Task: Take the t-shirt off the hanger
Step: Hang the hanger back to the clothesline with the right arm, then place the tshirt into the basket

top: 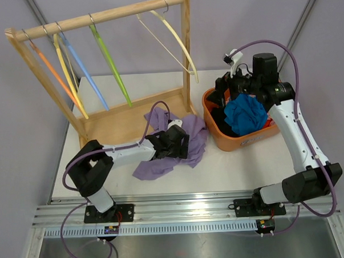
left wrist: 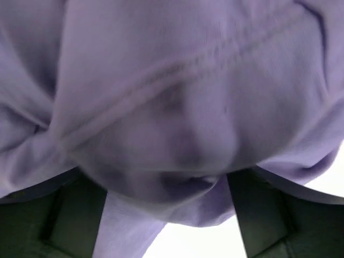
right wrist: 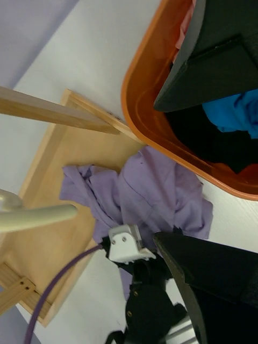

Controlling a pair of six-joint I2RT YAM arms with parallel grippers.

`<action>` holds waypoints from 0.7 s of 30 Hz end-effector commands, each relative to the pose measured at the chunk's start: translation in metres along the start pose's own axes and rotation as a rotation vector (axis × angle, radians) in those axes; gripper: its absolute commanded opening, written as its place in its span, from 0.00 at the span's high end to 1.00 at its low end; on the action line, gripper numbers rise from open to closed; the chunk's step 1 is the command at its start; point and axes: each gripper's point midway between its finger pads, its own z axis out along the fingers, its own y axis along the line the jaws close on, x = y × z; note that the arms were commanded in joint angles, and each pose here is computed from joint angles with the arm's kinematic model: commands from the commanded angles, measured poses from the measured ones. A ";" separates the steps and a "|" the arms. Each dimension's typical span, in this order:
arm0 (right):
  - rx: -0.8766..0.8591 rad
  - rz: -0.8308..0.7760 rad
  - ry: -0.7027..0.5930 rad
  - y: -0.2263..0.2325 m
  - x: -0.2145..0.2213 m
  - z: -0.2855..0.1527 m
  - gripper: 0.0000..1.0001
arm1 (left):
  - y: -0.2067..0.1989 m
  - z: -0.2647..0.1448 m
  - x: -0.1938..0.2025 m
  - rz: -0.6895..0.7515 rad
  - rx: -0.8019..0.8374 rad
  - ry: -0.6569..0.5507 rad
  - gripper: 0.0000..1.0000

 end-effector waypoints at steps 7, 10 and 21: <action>-0.319 -0.184 0.058 0.082 0.059 -0.043 0.01 | -0.014 0.006 0.008 -0.031 0.130 -0.063 0.93; -0.498 -0.240 0.092 0.117 0.094 -0.061 0.01 | -0.016 -0.013 0.007 -0.006 0.194 -0.109 1.00; -0.778 -0.296 0.053 0.176 0.129 -0.062 0.00 | -0.081 -0.176 -0.040 0.269 0.544 -0.366 1.00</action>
